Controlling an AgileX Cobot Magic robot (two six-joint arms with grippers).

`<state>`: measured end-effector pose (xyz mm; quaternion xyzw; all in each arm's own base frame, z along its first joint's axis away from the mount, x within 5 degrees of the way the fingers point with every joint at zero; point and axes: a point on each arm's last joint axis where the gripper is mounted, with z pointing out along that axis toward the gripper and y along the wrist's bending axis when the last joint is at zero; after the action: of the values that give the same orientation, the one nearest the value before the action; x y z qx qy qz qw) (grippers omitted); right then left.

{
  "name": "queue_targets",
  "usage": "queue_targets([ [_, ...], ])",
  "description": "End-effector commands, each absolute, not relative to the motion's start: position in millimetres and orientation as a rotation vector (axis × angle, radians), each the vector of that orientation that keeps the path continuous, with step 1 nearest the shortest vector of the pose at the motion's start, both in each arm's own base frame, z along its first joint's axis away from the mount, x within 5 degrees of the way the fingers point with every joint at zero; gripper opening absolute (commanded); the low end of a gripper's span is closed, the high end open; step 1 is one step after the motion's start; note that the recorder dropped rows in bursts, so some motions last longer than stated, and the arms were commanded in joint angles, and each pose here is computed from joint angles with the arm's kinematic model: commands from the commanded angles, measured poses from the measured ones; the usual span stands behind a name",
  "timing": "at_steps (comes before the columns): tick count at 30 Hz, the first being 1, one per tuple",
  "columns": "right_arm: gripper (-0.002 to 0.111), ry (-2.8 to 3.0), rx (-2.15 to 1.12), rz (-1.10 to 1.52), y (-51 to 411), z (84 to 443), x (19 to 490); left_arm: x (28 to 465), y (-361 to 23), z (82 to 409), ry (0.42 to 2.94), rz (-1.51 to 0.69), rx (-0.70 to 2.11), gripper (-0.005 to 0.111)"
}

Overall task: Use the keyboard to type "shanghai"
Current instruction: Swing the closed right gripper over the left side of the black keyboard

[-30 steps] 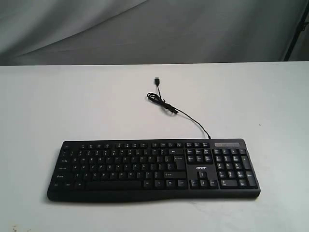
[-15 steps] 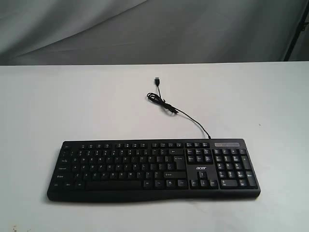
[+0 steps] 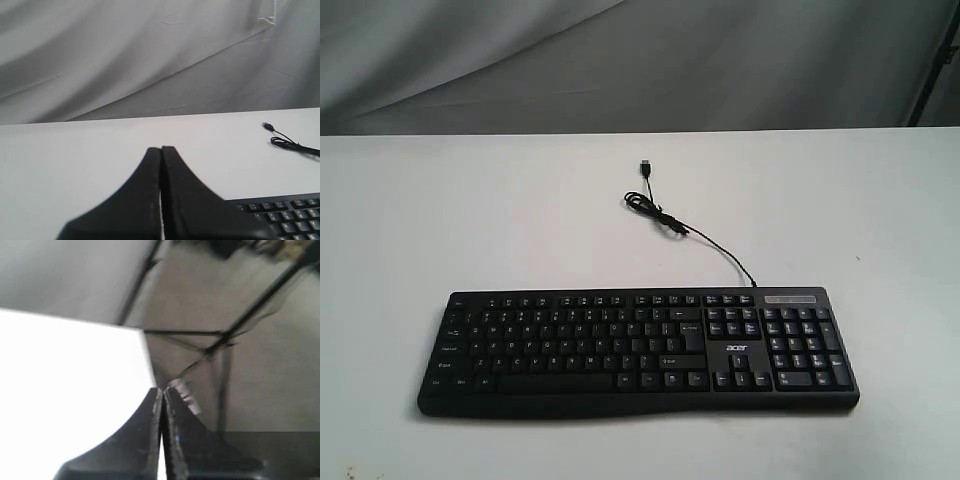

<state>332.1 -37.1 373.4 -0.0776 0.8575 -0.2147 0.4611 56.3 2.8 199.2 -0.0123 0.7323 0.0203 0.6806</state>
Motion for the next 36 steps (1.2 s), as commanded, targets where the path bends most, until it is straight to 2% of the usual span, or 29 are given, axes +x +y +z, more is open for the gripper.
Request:
queue_targets([
  [1, 0.0, 2.236, -0.638, 0.155, 25.2, 336.6, 352.8, 56.2, 2.4, 199.3, 1.637, 0.039, -0.024, 0.0],
  [3, 0.0, 2.154, -0.794, 0.402, 61.0, 329.4, 354.6, 56.2, 2.4, 199.3, 1.637, 0.039, -0.024, 0.0],
  [5, 0.0, 2.094, -0.901, 0.481, 95.4, 323.2, 354.2, 56.2, 2.4, 199.3, 1.637, 0.039, -0.024, 0.0],
  [12, 0.0, 1.889, -1.321, 0.506, 236.7, 298.2, 312.0, 56.2, 2.4, 199.3, 1.637, 0.039, -0.024, 0.0],
  [18, 0.0, 1.793, -1.646, 0.583, 322.5, 241.9, 262.1, 56.2, 2.4, 199.3, 1.637, 0.039, -0.024, 0.0],
  [26, 0.0, 1.756, -1.762, 0.519, 383.5, 163.8, 227.5, 56.2, 2.4, 199.3, 1.637, 0.039, -0.024, 0.0],
  [32, 0.0, 1.83, -1.816, 0.607, 424.6, 151.4, 239.4, 56.2, 2.4, 199.3, 1.637, 0.039, -0.024, 0.0],
  [36, 0.0, 1.889, -1.863, 0.557, 421.0, 142.8, 239.8, 56.2, 2.4, 199.3, 1.637, 0.039, -0.024, 0.0],
])
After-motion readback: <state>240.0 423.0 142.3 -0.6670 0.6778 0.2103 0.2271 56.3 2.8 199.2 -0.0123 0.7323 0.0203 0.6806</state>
